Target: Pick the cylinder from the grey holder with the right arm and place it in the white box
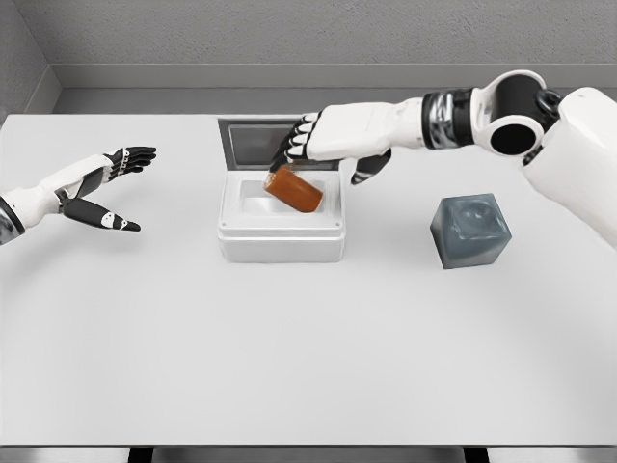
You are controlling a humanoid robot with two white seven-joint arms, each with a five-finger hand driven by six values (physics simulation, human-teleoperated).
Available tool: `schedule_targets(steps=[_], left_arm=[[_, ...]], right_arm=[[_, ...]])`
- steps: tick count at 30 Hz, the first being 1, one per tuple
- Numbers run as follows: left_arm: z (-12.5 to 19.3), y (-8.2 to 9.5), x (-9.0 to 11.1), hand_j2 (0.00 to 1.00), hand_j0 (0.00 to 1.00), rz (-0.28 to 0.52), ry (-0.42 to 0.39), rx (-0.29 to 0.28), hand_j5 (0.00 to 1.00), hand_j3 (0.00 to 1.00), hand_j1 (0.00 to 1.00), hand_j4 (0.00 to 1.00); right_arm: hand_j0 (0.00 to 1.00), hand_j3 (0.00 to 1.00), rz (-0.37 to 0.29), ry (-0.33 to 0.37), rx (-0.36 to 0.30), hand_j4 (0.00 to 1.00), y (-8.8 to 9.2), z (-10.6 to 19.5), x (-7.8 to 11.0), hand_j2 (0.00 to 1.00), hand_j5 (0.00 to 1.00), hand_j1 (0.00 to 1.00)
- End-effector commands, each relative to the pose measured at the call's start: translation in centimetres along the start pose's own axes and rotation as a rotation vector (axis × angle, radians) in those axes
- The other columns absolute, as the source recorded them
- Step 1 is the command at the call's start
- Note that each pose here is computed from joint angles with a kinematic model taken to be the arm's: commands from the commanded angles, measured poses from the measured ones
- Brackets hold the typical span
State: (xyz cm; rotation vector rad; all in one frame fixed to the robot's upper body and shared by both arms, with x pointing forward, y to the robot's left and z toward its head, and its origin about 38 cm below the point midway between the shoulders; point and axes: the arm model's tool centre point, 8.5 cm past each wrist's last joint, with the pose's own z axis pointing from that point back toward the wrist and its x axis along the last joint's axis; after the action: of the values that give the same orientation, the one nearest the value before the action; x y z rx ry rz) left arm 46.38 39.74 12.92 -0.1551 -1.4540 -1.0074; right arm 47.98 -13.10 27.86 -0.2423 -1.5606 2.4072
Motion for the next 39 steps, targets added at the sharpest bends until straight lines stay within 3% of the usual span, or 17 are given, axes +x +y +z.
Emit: schedule_targets(steps=[1, 7, 10, 12, 14, 16, 21, 26, 30, 39], left_arm=[[0.0, 0.1, 0.0, 1.0, 1.0, 0.005, -0.003, 0.005, 1.0, 1.0, 1.0, 1.0], [0.1, 0.1, 0.1, 1.0, 1.0, 0.004, -0.005, 0.006, 1.0, 1.0, 1.0, 1.0], [-0.7, 0.5, 1.1, 1.0, 1.0, -0.008, -0.03, 0.004, 1.0, 1.0, 1.0, 1.0], [-3.1, 2.3, 4.1, 1.0, 1.0, -0.021, -0.085, 0.026, 1.0, 1.0, 1.0, 1.0], [-5.7, 1.0, 4.6, 1.0, 1.0, 0.029, -0.083, 0.0, 1.0, 1.0, 1.0, 1.0], [-7.7, 0.3, 5.8, 1.0, 1.0, 0.042, -0.104, -0.019, 1.0, 1.0, 1.0, 1.0], [-10.9, -1.5, 8.1, 1.0, 1.0, 0.006, -0.168, -0.069, 1.0, 1.0, 1.0, 1.0], [-11.5, -1.2, 9.1, 1.0, 1.0, 0.003, -0.188, -0.066, 1.0, 1.0, 1.0, 1.0], [-11.6, -2.4, 11.0, 1.0, 1.0, -0.021, -0.253, -0.107, 1.0, 1.0, 1.0, 1.0], [-10.7, -2.0, 11.4, 1.0, 1.0, -0.019, -0.274, -0.102, 1.0, 1.0, 1.0, 1.0]], right_arm=[[1.0, 1.0, -0.007, 0.015, -0.025, 1.0, -0.5, 0.8, -0.4, 1.0, 1.0, 1.0], [1.0, 1.0, 0.012, 0.085, -0.1, 1.0, -2.0, 5.4, -1.3, 1.0, 1.0, 1.0], [1.0, 1.0, -0.045, 0.164, -0.098, 1.0, 0.6, 9.4, -2.7, 1.0, 1.0, 1.0], [1.0, 1.0, -0.107, 0.234, -0.125, 1.0, 3.0, 12.4, -3.5, 1.0, 1.0, 1.0], [1.0, 1.0, -0.13, 0.295, -0.17, 1.0, 3.5, 15.2, -4.1, 1.0, 1.0, 1.0], [1.0, 1.0, -0.147, 0.314, -0.153, 1.0, 4.6, 16.0, -4.2, 1.0, 1.0, 1.0], [1.0, 1.0, -0.175, 0.316, -0.133, 1.0, 6.0, 15.9, -4.2, 1.0, 1.0, 1.0], [1.0, 1.0, -0.18, 0.312, -0.119, 1.0, 6.6, 15.6, -4.1, 1.0, 1.0, 1.0], [1.0, 1.0, -0.189, 0.285, -0.095, 1.0, 7.2, 14.4, -3.7, 1.0, 1.0, 1.0], [1.0, 1.0, -0.19, 0.273, -0.087, 1.0, 7.4, 13.8, -3.6, 1.0, 1.0, 1.0]])
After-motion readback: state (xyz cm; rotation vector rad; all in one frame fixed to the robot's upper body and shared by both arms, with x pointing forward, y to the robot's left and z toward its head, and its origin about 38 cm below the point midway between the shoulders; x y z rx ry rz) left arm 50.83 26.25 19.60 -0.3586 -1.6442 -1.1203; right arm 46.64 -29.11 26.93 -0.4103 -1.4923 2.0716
